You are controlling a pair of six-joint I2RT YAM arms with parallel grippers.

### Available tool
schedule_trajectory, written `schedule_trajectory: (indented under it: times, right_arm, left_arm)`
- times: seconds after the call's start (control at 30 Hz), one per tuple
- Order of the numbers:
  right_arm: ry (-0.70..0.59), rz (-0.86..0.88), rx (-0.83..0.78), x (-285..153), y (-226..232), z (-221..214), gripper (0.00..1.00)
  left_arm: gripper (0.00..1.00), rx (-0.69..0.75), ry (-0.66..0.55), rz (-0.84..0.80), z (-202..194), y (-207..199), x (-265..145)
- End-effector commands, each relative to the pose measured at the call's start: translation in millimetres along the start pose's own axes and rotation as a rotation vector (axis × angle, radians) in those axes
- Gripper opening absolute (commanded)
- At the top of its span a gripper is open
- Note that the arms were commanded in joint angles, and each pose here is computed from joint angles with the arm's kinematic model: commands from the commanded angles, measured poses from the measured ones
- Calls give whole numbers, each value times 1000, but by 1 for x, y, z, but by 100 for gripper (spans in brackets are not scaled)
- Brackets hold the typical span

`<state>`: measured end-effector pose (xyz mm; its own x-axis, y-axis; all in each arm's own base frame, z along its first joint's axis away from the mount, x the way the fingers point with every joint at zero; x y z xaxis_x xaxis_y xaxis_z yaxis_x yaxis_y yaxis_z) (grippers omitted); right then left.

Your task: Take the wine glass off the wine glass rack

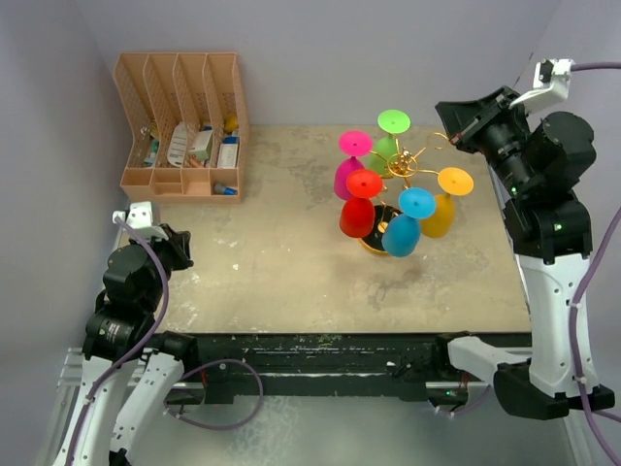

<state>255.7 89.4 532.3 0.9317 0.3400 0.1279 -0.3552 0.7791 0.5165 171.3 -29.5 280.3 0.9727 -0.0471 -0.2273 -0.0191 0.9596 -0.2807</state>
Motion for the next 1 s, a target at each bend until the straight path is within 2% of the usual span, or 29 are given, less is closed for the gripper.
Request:
schedule_trajectory:
  times: [0.0,0.07,0.1,0.13,0.23,0.4,0.53,0.67,0.97]
  right_arm:
    - [-32,-337,-102,-23,-55,3,4]
    - [-12,-351,-59,-26,-73,0,30]
    - [-4,-335,-39,-28,-79,-2,38]
    - [-5,-339,-13,-30,-88,-2,42]
    - [-6,-398,65,-35,-116,-4,47]
    - [-62,-578,180,-57,-160,-9,49]
    - [-55,-582,254,-69,-177,-30,60]
    - [11,-558,342,-76,-193,-58,63]
    - [92,-426,423,-78,-186,-90,66]
  left_arm:
    - [13,8,-37,-12,7,-2,3]
    - [13,8,-31,-14,6,-3,4]
    - [13,10,-31,-15,7,-3,4]
    - [13,9,-31,-15,7,-3,4]
    - [13,7,-38,-6,7,-2,3]
    - [13,7,-43,0,8,-1,2]
    - [13,4,-45,1,8,-1,2]
    - [13,5,-42,1,7,-1,3]
    - [14,1,-57,14,9,1,1]
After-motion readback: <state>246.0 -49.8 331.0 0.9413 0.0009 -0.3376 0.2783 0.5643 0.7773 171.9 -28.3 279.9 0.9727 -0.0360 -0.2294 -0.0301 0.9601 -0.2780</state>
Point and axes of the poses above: each gripper's point midway between its finger pads, its own x axis out along the fingers, its own y axis along the line the jaws close on, z = x × y, the point moved 5 cm from there along -x, back along the fingers, and after that the axes turned 3 degrees about -x, right-handed, at the moved point
